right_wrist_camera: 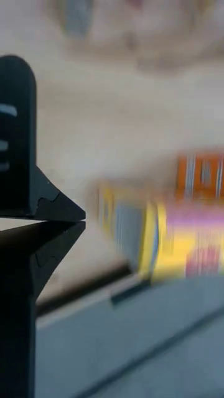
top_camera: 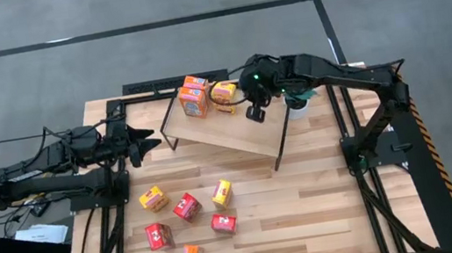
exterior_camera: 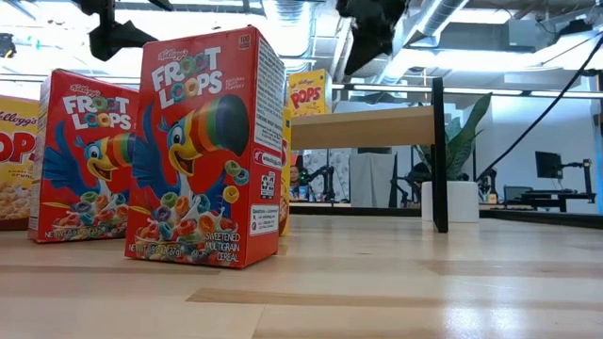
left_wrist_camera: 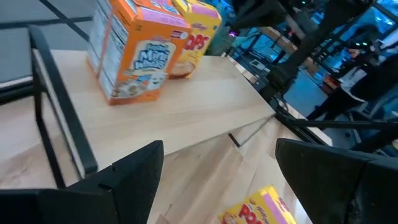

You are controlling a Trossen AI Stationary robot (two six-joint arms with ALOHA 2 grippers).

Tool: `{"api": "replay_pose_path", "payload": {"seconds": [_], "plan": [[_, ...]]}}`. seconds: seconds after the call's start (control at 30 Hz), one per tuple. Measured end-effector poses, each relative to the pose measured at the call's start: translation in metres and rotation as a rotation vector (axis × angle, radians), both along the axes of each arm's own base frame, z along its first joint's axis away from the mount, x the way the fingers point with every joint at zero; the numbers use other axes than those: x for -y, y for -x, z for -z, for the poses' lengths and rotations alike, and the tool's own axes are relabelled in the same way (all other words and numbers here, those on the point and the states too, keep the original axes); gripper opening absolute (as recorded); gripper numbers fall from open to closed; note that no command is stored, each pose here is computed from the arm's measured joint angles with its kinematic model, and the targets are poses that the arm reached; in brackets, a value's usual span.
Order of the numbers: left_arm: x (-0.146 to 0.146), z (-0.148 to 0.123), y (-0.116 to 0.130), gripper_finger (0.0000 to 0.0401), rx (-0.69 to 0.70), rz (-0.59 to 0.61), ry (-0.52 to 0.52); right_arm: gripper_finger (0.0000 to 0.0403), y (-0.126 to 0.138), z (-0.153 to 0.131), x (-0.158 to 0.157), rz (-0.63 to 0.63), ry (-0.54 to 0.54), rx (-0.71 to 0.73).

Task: Stack cereal on shelf
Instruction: Put the right yellow cereal box aligned with the other yellow cereal box on the shelf

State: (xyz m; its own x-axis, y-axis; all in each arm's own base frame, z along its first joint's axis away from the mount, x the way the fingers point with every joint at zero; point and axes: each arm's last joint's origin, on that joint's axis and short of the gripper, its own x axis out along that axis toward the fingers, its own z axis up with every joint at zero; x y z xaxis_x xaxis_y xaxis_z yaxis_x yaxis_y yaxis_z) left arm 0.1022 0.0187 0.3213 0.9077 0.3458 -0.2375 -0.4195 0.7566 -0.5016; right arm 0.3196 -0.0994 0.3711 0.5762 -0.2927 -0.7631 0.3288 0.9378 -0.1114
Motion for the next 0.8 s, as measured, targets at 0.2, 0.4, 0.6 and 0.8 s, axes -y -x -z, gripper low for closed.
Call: {"api": "replay_pose_path", "payload": {"seconds": [0.2, 0.4, 0.6, 0.8], "plan": [[0.003, 0.0, -0.001, 0.03, 0.007, 0.093, 0.034, 0.0057, -0.009, -0.003, -0.05, -0.241, -0.156, 0.019], [0.006, -0.002, -0.002, 0.03, 0.037, 0.182, 0.086, 0.0115, -0.02, 0.002, -0.114, -0.428, -0.186, 0.018], [0.01, -0.005, -0.003, 0.03, 0.068, 0.252, 0.093, 0.0191, -0.049, 0.03, -0.178, -0.629, -0.158, 0.031], [0.012, -0.005, -0.003, 0.03, 0.07, 0.259, 0.104, 0.0269, -0.079, 0.07, -0.204, -0.778, -0.059, 0.004]]}}
